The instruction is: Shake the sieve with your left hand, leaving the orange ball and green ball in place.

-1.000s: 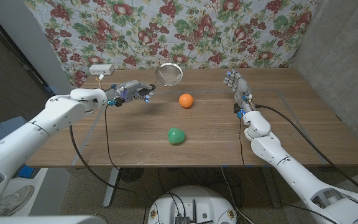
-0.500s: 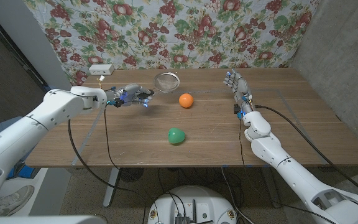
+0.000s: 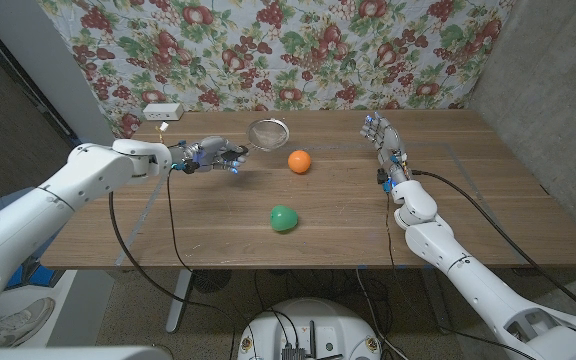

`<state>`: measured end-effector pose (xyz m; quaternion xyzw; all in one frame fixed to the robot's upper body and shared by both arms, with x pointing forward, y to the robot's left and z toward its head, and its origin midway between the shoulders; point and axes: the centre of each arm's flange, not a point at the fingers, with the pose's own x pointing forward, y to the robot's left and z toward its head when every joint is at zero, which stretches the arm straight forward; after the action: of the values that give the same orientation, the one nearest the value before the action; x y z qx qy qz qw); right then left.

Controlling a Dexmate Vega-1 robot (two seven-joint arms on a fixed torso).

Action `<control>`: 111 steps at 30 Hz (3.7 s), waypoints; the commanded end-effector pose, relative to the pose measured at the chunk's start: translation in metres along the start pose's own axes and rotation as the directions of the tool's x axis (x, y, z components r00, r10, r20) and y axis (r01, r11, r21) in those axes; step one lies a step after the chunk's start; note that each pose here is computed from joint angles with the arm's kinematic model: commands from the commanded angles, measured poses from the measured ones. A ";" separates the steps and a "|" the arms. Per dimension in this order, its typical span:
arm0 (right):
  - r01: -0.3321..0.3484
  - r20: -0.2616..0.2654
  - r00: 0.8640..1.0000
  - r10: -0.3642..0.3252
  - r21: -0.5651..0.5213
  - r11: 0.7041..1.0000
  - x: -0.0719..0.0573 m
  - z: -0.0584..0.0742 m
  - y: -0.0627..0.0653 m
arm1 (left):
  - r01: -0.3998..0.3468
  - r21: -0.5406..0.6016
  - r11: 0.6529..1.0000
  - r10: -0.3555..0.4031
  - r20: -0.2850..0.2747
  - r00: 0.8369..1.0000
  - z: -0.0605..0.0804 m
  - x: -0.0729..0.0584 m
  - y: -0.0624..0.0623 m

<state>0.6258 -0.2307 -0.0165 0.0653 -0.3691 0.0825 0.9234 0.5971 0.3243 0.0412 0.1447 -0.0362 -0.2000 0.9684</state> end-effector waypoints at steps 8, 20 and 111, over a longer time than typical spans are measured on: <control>0.000 0.006 1.000 0.000 -0.003 1.000 -0.005 0.003 0.001 | 0.005 0.071 0.997 -0.016 0.154 0.988 0.007 -0.007 -0.005; -0.001 0.010 1.000 0.001 -0.006 1.000 -0.005 0.005 0.001 | 0.048 0.174 0.983 -0.111 0.371 0.922 0.016 -0.004 -0.008; -0.005 0.003 1.000 0.005 -0.003 1.000 -0.005 0.003 -0.003 | 0.031 -0.096 0.995 -0.012 0.190 0.982 -0.014 -0.005 -0.016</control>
<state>0.6210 -0.2344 -0.0188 0.0651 -0.3706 0.0836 0.9227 0.5894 0.3138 0.0344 0.1057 -0.1697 -0.2442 0.9489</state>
